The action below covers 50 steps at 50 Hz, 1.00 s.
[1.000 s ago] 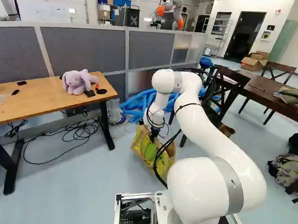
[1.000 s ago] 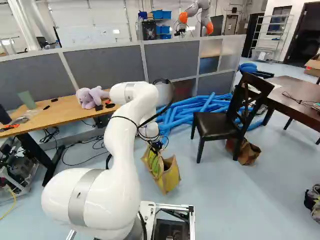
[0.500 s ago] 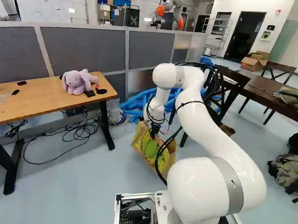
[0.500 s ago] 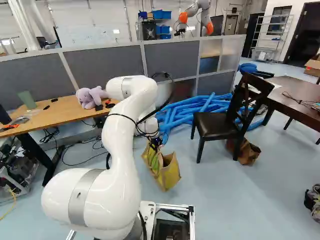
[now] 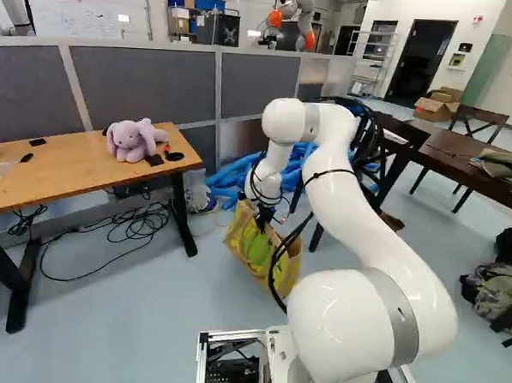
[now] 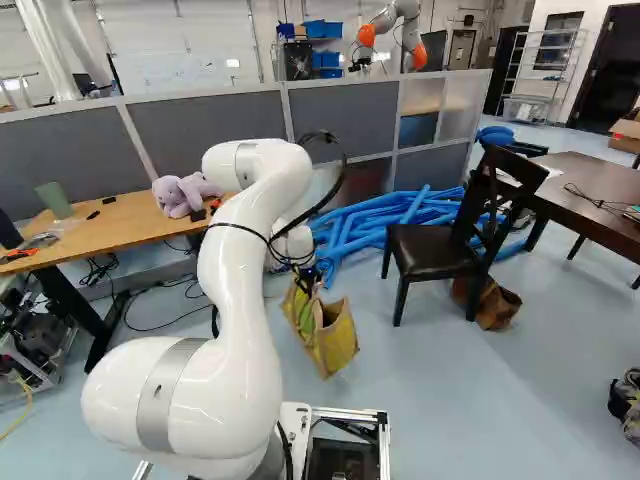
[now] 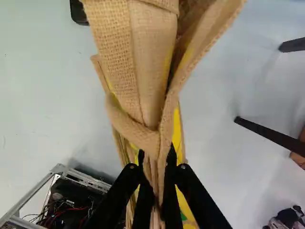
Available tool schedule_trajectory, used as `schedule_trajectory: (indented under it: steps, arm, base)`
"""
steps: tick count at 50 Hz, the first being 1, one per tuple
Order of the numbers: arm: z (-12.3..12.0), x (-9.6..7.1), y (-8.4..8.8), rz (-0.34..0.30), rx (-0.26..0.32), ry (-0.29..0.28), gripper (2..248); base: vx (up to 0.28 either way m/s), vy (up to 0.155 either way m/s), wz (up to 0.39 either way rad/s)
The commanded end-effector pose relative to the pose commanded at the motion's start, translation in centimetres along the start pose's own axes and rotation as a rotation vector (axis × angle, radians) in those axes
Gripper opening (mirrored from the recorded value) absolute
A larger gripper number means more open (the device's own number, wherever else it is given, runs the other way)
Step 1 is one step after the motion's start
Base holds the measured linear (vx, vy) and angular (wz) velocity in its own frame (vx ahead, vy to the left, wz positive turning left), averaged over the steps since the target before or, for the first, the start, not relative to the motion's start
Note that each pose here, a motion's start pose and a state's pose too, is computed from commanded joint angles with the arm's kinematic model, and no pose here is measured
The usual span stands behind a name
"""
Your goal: Pick up the bag on the ground and place it on the table
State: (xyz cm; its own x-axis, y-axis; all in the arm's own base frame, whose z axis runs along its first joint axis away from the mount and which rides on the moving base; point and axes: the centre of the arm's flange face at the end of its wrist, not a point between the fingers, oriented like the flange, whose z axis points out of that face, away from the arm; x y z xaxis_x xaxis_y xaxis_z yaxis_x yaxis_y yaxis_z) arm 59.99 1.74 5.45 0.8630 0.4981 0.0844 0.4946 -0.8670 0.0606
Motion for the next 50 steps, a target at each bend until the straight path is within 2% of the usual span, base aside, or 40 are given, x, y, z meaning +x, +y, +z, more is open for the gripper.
schedule_trajectory:
  steps: [50]
  arm:
    - [-7.4,1.2,0.3,0.114,0.008,0.014,22]
  base:
    - [0.0,0.0,0.0]
